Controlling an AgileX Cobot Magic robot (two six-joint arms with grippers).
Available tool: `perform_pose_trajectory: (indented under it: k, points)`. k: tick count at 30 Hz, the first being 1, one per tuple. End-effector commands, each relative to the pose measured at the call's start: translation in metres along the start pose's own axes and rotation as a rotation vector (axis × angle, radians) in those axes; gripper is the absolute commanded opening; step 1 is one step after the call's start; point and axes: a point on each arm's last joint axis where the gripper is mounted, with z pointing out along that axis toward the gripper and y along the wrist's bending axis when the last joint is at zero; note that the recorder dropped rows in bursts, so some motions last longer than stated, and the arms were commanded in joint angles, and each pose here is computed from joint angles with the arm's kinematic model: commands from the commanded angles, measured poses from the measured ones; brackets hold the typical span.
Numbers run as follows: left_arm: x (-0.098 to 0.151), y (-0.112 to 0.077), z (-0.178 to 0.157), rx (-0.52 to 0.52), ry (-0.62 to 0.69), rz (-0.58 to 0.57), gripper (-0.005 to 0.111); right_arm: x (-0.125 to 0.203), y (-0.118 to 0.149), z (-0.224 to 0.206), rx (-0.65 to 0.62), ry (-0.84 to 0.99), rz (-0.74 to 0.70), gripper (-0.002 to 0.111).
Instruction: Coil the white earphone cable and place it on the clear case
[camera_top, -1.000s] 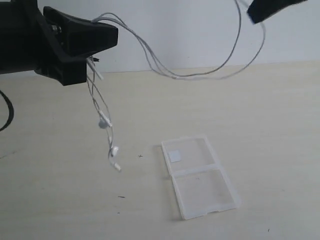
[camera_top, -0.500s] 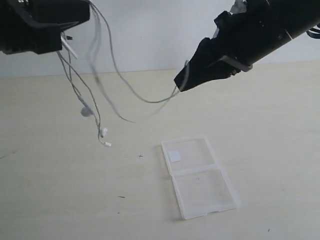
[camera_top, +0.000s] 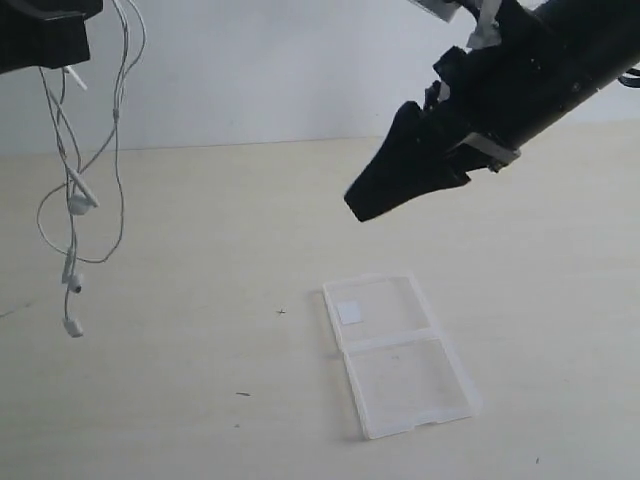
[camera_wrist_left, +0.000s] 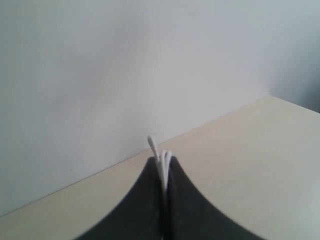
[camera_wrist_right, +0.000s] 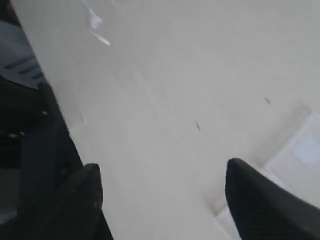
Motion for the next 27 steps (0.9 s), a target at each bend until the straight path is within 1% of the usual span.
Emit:
perform_pose_trajectory:
  k: [1,5,6,8,10,11,12,14,16,19,21,23,27]
  points:
    - [-0.004,0.003,-0.002,-0.035,-0.014,0.021,0.0,-0.018,0.017,-0.004,-0.157,-0.215,-0.179,0.068]
    - [-0.004,0.003,-0.003,-0.035,-0.015,0.044,0.0,-0.022,0.02,-0.005,-0.175,-0.283,-0.305,0.068]
    - [-0.004,0.003,-0.003,-0.035,-0.015,0.052,0.0,-0.023,0.02,-0.005,-0.179,-0.293,-0.318,0.069]
    - [-0.004,0.003,-0.003,-0.035,-0.015,0.052,0.0,-0.027,0.028,0.002,-0.207,-0.313,-0.377,0.074]
    - [-0.004,0.003,-0.003,-0.035,-0.015,0.052,0.0,-0.035,0.035,0.015,-0.175,-0.344,-0.399,0.077]
    - [-0.004,0.003,-0.003,-0.035,-0.015,0.052,0.0,-0.04,0.038,0.025,-0.126,-0.361,-0.4,0.078]
    - [-0.004,0.003,-0.003,-0.035,-0.015,0.052,0.0,-0.043,0.039,0.028,-0.102,-0.37,-0.4,0.078]
    - [-0.004,0.003,-0.003,-0.035,-0.015,0.052,0.0,-0.052,0.037,0.045,0.008,-0.406,-0.39,0.08]
    - [-0.004,0.003,-0.003,-0.035,-0.015,0.052,0.0,-0.055,0.036,0.051,0.041,-0.421,-0.374,0.083]
    - [-0.004,0.004,-0.003,-0.047,-0.015,0.052,0.0,-0.058,0.034,0.067,0.035,-0.438,-0.315,0.09]
    - [-0.004,0.005,-0.003,-0.059,-0.013,0.052,0.0,-0.058,0.037,0.083,0.003,-0.427,-0.284,0.095]
    - [-0.004,0.005,-0.003,-0.061,-0.012,0.052,0.0,-0.06,0.035,0.089,-0.004,-0.435,-0.261,0.097]
    - [-0.004,0.005,-0.003,-0.056,-0.013,0.048,0.0,-0.064,0.026,0.097,0.054,-0.476,-0.194,0.098]
